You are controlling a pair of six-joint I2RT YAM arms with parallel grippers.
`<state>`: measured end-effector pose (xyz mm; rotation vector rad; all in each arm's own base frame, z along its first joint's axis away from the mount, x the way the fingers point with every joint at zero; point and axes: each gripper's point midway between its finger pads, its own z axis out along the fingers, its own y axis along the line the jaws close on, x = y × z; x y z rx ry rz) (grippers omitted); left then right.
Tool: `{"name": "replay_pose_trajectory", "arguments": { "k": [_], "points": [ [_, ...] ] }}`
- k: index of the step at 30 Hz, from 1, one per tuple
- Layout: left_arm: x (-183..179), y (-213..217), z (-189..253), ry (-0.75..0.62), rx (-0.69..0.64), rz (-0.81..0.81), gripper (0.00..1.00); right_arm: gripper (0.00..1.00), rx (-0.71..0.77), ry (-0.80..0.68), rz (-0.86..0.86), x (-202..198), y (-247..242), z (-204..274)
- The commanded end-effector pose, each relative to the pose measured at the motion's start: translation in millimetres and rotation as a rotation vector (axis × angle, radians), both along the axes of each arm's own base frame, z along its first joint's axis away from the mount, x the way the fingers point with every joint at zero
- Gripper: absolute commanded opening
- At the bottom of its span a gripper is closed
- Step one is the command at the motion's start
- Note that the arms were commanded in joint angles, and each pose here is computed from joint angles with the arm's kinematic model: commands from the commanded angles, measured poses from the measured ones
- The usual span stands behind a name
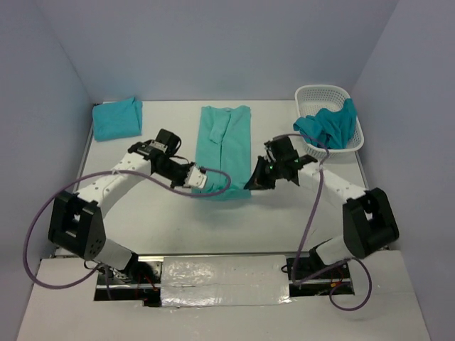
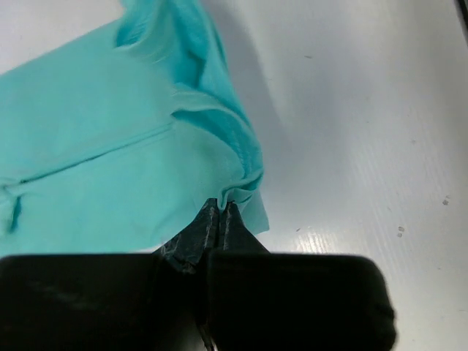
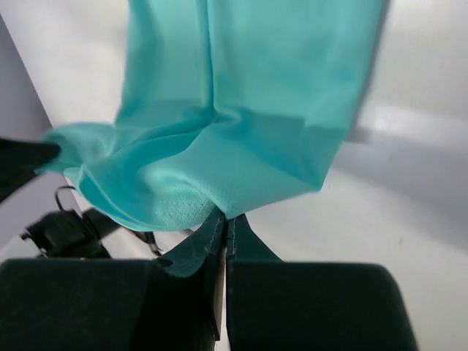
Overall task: Fold and stack the t-shirts
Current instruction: Fold the folded rectangular tshirt in 1/3 of the way
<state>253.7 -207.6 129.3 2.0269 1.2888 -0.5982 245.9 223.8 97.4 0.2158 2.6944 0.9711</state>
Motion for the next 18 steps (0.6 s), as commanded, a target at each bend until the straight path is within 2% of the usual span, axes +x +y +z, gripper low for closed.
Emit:
{"name": "replay_pose_trajectory", "arguments": {
  "k": [1, 3, 5, 6, 9, 11, 13, 18],
  "points": [
    [21.5, -12.4, 22.0, 0.174, -0.066, 0.142, 0.00, 0.00, -0.018, -0.053, 0.029, 45.2, -7.1, 13.6],
    [38.6, -10.6, 25.8, 0.224, -0.066, 0.192, 0.00, 0.00, -0.022, -0.068, 0.021, 68.4, -8.9, 20.3],
    [71.0, -15.5, 31.9, 0.232, -0.074, 0.247, 0.00, 0.00, -0.024, -0.083, 0.001, 99.3, -12.8, 28.7],
    [96.1, -16.3, 36.4, 0.211, -0.091, 0.274, 0.00, 0.00, -0.021, -0.093, -0.011, 118.2, -12.2, 32.5],
    [136.2, -13.0, 34.4, 0.213, -0.104, 0.335, 0.00, 0.00, -0.011, -0.112, -0.038, 151.0, -14.2, 42.5],
    [155.4, -10.6, 31.5, 0.209, -0.117, 0.361, 0.00, 0.00, -0.028, -0.076, -0.033, 165.1, -12.5, 25.6],
    [185.5, -4.4, 28.2, 0.176, -0.139, 0.402, 0.00, 0.00, -0.032, -0.083, -0.039, 184.1, -11.3, 31.8],
    [219.3, -3.8, 13.7, 0.130, -0.142, 0.421, 0.00, 0.00, -0.020, -0.066, -0.095, 220.3, -16.8, 16.9]
  ]
}}
